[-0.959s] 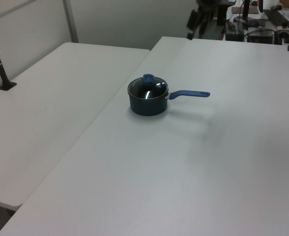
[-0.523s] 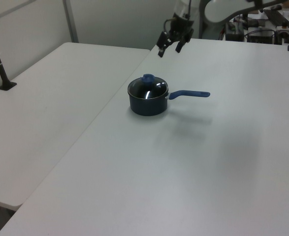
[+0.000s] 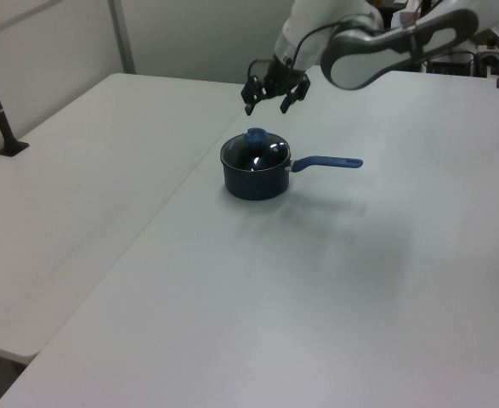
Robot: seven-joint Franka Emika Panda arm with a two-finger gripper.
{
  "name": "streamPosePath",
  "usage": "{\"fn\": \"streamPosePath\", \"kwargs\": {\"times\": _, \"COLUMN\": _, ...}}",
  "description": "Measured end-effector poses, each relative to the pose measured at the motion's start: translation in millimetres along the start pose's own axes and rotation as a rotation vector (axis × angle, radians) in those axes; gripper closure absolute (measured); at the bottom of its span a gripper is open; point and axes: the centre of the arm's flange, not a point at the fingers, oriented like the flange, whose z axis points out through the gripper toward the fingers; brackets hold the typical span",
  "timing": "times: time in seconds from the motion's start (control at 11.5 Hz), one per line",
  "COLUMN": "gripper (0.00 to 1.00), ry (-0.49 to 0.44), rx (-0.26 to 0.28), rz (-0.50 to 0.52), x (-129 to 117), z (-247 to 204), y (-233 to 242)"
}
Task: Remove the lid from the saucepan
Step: 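Lower the open gripper onto the blue knob of the glass lid, then close the gripper on the blue lid knob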
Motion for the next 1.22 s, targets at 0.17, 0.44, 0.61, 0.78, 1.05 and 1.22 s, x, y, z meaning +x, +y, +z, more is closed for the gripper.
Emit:
{"fn": "streamPosePath", "kwargs": {"times": 0.17, "gripper": 0.0, "ry": -0.005, "rx": -0.014, "rz": -0.006, "x": -8, "z": 24, "y": -8}}
{"fn": "streamPosePath", "kwargs": {"times": 0.44, "gripper": 0.0, "ry": 0.011, "rx": -0.027, "rz": -0.036, "x": -12, "z": 44, "y": -16}}
{"fn": "streamPosePath", "kwargs": {"times": 0.61, "gripper": 0.0, "ry": 0.026, "rx": -0.044, "rz": -0.076, "x": -19, "z": 52, "y": -20}}
{"fn": "streamPosePath", "kwargs": {"times": 0.78, "gripper": 0.18, "ry": 0.031, "rx": -0.061, "rz": -0.104, "x": -25, "z": 61, "y": -20}}
{"fn": "streamPosePath", "kwargs": {"times": 1.05, "gripper": 0.28, "ry": 0.041, "rx": -0.068, "rz": -0.121, "x": -26, "z": 62, "y": -21}}
{"fn": "streamPosePath", "kwargs": {"times": 1.22, "gripper": 0.35, "ry": 0.043, "rx": -0.068, "rz": -0.123, "x": -26, "z": 61, "y": -22}}
